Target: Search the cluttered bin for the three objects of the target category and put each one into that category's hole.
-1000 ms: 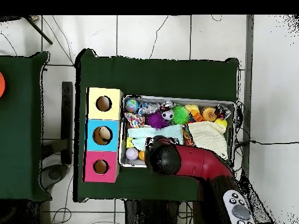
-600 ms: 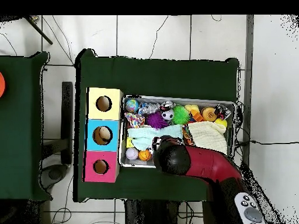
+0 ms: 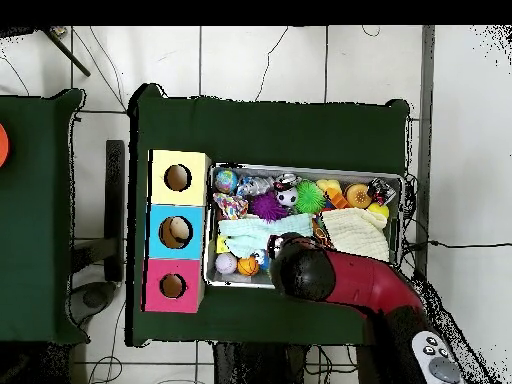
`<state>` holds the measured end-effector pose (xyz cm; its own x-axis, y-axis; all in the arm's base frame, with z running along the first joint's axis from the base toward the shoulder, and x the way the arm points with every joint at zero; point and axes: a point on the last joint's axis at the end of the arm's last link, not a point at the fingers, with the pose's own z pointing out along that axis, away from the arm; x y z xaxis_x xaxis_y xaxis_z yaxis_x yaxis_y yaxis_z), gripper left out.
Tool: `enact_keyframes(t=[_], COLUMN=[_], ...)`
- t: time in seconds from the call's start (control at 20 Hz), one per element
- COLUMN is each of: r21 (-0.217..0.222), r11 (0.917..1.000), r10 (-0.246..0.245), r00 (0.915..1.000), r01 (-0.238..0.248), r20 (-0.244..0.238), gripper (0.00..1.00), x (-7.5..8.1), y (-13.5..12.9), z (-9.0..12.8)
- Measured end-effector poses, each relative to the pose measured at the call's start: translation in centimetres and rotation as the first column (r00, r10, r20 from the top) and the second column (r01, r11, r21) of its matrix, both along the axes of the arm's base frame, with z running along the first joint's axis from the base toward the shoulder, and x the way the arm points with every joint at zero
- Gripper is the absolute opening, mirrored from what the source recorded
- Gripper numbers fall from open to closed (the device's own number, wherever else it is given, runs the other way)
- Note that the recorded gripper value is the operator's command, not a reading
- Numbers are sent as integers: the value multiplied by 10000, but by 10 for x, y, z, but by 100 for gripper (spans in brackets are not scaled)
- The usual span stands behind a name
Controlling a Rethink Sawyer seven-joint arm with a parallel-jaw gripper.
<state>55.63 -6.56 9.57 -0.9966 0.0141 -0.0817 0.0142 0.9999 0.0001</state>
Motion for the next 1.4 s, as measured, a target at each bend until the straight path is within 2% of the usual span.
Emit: enact_keyframes(t=[0.4,0.75,1.4], r21=[-51,-105,-271], r11=[10000,9999,9989], r10=[77,-121,-378], r00=[9999,9996,9990], r01=[-77,124,384], r20=[148,274,248], gripper=[100,100,100], x=[1,-1,-18], y=[-12,-34,-83], z=[3,7,0])
